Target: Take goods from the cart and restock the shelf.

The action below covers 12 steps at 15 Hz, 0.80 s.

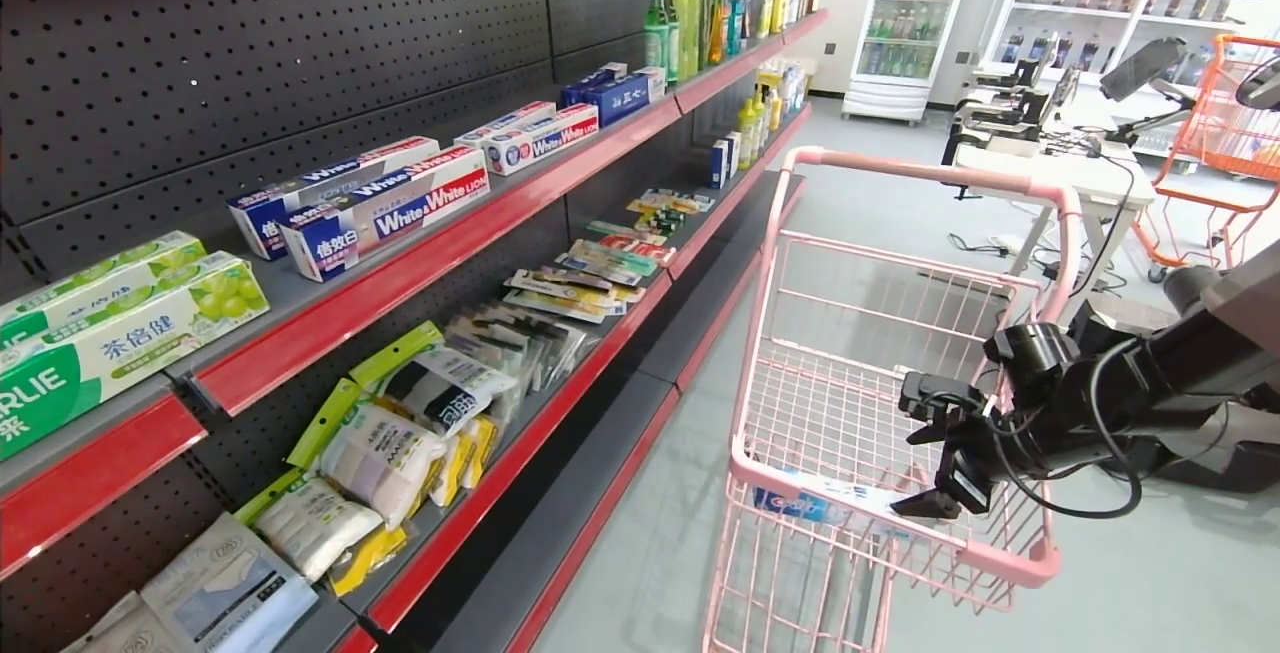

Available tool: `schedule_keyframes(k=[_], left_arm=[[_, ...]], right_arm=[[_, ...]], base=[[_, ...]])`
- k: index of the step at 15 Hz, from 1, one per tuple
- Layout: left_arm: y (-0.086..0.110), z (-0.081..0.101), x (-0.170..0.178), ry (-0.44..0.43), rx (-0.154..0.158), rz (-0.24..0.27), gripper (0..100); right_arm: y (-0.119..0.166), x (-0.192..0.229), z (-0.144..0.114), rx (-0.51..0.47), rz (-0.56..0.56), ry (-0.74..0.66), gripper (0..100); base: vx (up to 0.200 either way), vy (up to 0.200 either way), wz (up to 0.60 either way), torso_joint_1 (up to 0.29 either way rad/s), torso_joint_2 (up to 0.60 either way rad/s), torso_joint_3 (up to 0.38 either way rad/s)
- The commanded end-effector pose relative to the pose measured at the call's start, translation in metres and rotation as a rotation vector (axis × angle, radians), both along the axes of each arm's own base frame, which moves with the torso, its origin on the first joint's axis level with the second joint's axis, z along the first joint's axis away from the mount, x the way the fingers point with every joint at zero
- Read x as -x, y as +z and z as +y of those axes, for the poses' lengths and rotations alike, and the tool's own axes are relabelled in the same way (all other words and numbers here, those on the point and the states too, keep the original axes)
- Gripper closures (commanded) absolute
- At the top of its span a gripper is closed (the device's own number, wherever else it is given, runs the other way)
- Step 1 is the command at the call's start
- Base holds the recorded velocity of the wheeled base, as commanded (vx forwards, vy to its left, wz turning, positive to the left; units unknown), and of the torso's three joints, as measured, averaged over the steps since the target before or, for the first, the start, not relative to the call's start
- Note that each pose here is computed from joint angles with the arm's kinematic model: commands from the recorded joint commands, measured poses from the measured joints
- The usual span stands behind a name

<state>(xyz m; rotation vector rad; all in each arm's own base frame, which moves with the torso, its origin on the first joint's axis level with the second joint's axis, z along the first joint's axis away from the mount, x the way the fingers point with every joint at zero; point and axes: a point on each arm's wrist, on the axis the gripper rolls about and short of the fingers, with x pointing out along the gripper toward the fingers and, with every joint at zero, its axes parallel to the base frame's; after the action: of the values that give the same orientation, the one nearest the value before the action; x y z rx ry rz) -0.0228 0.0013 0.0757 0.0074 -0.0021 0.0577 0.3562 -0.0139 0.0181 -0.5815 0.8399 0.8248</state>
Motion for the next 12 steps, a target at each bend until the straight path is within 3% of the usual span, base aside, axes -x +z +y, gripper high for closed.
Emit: schedule_keyframes(k=[1, 6, 12], left_arm=[[0.0, 0.0, 0.0, 0.001, 0.0, -0.001, 0], [0.0, 0.0, 0.0, 0.001, 0.0, -0.001, 0], [0.0, 0.0, 0.0, 0.001, 0.0, -0.001, 0]], right_arm=[[-0.003, -0.003, 0.0, -0.013, 0.001, 0.009, 0], [-0.032, -0.011, 0.0, -0.005, 0.044, 0.152, 0], [-0.048, -0.034, 0.001, 0.005, 0.028, 0.183, 0]], base=[[0.0, 0.0, 0.0, -0.032, 0.08, 0.051], [0.0, 0.0, 0.0, -0.003, 0.01, 0.005], [0.0, 0.0, 0.0, 0.0, 0.0, 0.0]])
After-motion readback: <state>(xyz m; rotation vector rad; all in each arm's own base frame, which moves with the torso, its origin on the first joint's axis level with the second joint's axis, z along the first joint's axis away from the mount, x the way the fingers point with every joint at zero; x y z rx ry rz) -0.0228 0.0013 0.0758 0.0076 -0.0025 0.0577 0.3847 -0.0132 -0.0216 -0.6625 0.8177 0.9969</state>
